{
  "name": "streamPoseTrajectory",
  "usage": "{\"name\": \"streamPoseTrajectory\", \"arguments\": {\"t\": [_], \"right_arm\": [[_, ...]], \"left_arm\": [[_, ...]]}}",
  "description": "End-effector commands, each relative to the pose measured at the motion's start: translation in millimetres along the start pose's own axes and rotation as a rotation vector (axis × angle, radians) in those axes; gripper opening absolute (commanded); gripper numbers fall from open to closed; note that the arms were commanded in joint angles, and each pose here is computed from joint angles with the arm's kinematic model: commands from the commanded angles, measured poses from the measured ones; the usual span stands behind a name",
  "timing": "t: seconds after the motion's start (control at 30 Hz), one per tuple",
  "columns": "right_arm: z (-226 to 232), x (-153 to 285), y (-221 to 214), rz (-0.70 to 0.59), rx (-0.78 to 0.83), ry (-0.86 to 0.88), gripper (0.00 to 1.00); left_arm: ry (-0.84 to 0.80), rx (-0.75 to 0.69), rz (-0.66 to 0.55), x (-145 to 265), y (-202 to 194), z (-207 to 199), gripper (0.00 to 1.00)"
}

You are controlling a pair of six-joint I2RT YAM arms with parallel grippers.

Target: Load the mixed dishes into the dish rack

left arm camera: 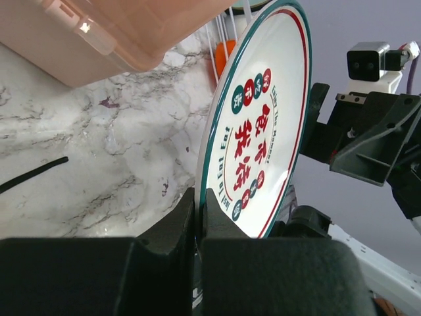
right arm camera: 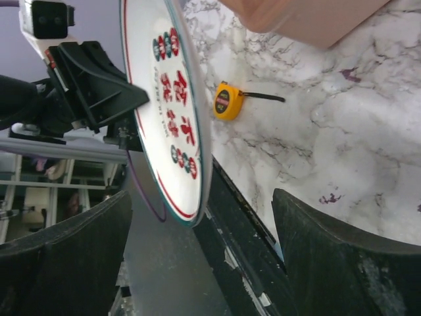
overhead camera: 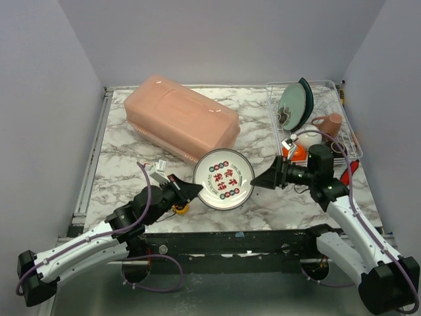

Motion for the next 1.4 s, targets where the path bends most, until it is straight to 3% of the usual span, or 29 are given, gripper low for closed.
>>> {"name": "streamPoseTrajectory", "arguments": {"t": [0.0, 0.47, 0.7, 0.77, 0.83, 0.9, 0.97, 1.2, 1.37], "right_arm": [[12.0, -2.9, -4.6, -0.031, -0.041, 0.131, 0.87], [10.4, -24.6, -28.9, -0.075, -0.192, 0.220, 0.61], [8.0, -25.2, -32.7, -0.101, -0.242, 0.217, 0.16], [9.7, -24.1, -31.5, -0.114, -0.243, 0.218, 0.07], [11.4, -23.0, -29.4, -0.124, -0.234, 0.211, 0.00], [13.0, -21.3, -26.1, -0.147, -0.214, 0.184, 0.00], [13.7, -19.2, -23.3, -0.172, -0.197, 0.139, 0.00], [17.8, -10.1, -9.9, -0.243, -0.148, -0.017, 0.00], [21.1, -5.2, -4.8, -0.268, -0.147, -0.066, 0.00]], "left_arm": [[-0.046, 0.018, 0.008, -5.3, 1.7, -13.7, 0.00], [-0.088, 0.045, 0.094, -22.8, -5.7, -32.8, 0.00], [-0.094, 0.040, 0.138, -23.1, -9.6, -33.6, 0.01], [-0.078, 0.017, 0.154, -23.1, -9.7, -35.2, 0.32], [-0.050, -0.011, 0.155, -22.6, -7.1, -38.3, 0.53], [-0.009, -0.065, 0.153, -19.2, -2.5, -40.3, 0.68], [-0.005, -0.133, 0.136, -14.1, 6.1, -50.8, 0.74], [0.067, -0.482, -0.006, 9.8, 53.0, -88.9, 0.78], [0.109, -0.760, -0.240, 28.1, 105.4, -136.4, 0.82]]}}
Point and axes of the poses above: each gripper's point midway between its finger pads, its own x axis back along the fingers, its own z axis along the line the jaws close on, y = z × x, the point moved 9 cm from there along x, back along the fingers, and after that the axes turned 11 degrees about x, right-handed, at the moved point
